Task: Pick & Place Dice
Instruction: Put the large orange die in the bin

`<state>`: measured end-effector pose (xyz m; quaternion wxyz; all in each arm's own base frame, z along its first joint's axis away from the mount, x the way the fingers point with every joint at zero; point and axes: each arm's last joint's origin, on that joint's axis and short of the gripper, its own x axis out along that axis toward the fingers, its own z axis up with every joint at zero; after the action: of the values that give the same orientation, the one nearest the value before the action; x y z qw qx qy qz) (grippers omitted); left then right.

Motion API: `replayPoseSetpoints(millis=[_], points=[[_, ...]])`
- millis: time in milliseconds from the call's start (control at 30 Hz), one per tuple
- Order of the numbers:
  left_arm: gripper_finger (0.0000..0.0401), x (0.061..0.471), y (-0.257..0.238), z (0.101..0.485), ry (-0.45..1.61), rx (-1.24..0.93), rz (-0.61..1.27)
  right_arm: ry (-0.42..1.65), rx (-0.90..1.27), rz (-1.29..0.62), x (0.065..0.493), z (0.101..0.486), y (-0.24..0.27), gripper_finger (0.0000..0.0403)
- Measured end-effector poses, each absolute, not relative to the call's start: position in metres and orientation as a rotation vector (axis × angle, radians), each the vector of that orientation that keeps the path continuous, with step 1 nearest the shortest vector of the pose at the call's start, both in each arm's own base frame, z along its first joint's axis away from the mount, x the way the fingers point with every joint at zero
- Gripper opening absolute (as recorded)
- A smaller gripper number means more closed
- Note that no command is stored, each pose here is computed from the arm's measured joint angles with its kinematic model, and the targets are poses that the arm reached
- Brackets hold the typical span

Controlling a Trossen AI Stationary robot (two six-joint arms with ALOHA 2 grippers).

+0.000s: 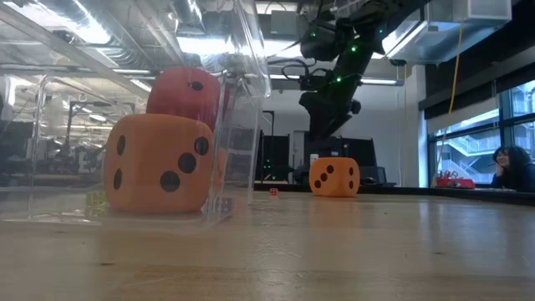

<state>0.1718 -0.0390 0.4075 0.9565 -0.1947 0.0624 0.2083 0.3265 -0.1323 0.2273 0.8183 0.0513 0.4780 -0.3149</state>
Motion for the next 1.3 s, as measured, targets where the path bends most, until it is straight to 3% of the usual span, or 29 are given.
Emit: replayPoseSetpoints(millis=[300,800,967,1167,1300], points=[[0.0139,0.172,-0.039,0.407,0.123,-0.415,0.425,1.074,0.169,-0.694,0.321,0.217,-0.144,0.0339],[0.0139,0.172,-0.040,0.407,0.123,-0.454,0.405,1.217,0.142,-0.809,0.338,0.164,-0.144,0.0332],[0.0139,0.172,-0.040,0.407,0.120,-0.468,0.406,1.220,0.152,-0.830,0.338,0.161,-0.144,0.0304],[0.0139,0.172,-0.040,0.407,0.120,-0.469,0.405,1.213,0.187,-0.866,0.337,0.160,-0.144,0.0232],[0.0139,0.172,-0.040,0.407,0.120,-0.470,0.405,1.198,0.214,-0.892,0.337,0.160,-0.144,0.0225]])
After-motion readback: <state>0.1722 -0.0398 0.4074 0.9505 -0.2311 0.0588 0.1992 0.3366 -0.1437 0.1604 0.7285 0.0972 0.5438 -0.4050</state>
